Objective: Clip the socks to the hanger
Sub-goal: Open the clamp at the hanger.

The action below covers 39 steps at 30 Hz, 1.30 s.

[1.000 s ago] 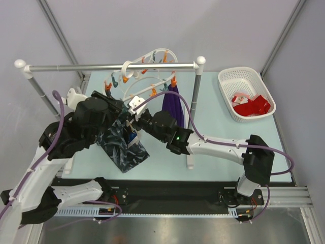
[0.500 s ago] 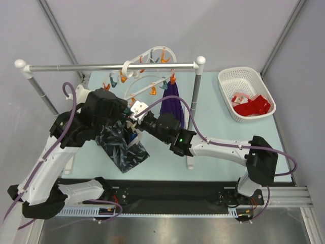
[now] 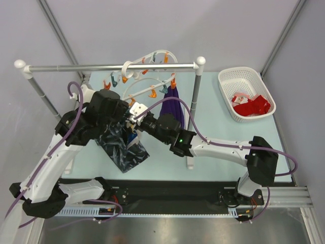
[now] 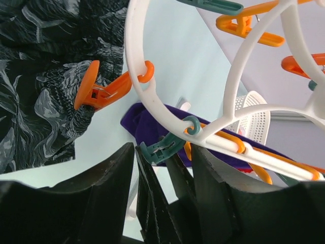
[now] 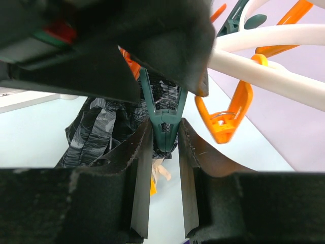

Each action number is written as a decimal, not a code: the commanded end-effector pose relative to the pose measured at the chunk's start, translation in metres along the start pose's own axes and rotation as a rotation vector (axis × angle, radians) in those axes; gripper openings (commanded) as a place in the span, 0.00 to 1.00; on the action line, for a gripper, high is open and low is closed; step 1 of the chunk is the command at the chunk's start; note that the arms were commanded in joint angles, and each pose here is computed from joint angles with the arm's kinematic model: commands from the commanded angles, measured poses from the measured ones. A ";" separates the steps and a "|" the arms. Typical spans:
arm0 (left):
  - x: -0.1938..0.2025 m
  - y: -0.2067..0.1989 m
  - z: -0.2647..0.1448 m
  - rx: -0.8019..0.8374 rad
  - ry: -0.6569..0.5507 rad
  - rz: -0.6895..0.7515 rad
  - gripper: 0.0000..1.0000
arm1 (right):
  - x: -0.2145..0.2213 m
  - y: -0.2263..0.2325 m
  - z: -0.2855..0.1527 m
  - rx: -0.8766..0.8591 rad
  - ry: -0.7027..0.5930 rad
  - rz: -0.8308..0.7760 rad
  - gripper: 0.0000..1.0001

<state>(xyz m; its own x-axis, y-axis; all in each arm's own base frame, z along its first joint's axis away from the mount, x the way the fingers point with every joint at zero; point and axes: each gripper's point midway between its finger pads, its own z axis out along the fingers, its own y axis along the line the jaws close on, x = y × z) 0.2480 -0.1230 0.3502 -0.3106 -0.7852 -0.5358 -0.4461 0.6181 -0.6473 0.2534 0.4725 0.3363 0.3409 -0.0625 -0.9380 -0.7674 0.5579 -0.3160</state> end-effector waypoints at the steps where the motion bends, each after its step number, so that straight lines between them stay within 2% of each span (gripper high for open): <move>1: -0.010 0.003 0.007 -0.008 -0.069 0.034 0.57 | -0.046 -0.015 -0.003 0.039 -0.094 0.022 0.00; 10: -0.021 0.009 0.013 -0.056 -0.144 0.027 0.57 | -0.045 -0.011 -0.001 0.055 -0.092 0.010 0.00; 18: -0.016 0.005 0.019 -0.049 -0.137 -0.016 0.57 | -0.039 -0.009 0.002 0.084 -0.089 -0.018 0.00; 24: -0.018 -0.001 0.018 -0.027 -0.144 -0.036 0.52 | -0.035 -0.006 0.002 0.085 -0.090 -0.043 0.00; 27: -0.017 -0.001 0.019 -0.019 -0.142 -0.033 0.47 | -0.035 -0.005 0.001 0.088 -0.096 -0.046 0.00; 30: -0.016 -0.002 0.019 -0.006 -0.142 -0.038 0.33 | -0.038 -0.007 -0.001 0.092 -0.106 -0.045 0.00; 33: -0.018 0.000 0.019 -0.007 -0.147 -0.033 0.27 | -0.039 -0.007 -0.002 0.092 -0.110 -0.047 0.00; 34: -0.018 0.000 0.019 -0.007 -0.151 -0.028 0.20 | -0.039 -0.006 -0.003 0.091 -0.110 -0.047 0.00; 37: -0.021 0.002 0.017 -0.001 -0.162 -0.024 0.08 | -0.039 -0.008 -0.004 0.098 -0.104 -0.044 0.00; 38: -0.021 0.003 0.016 0.000 -0.162 -0.021 0.00 | -0.038 -0.009 -0.005 0.101 -0.099 -0.043 0.04; 39: -0.021 0.004 0.016 0.003 -0.164 -0.025 0.00 | -0.035 -0.008 -0.006 0.099 -0.084 -0.044 0.27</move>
<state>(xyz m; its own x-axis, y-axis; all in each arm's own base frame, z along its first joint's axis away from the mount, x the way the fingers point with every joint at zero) 0.2668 -0.1187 0.3523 -0.2014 -0.8055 -0.5573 -0.4344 0.5834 -0.6862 0.2509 0.4712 0.3539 0.4037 -0.0603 -0.9129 -0.7051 0.6153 -0.3524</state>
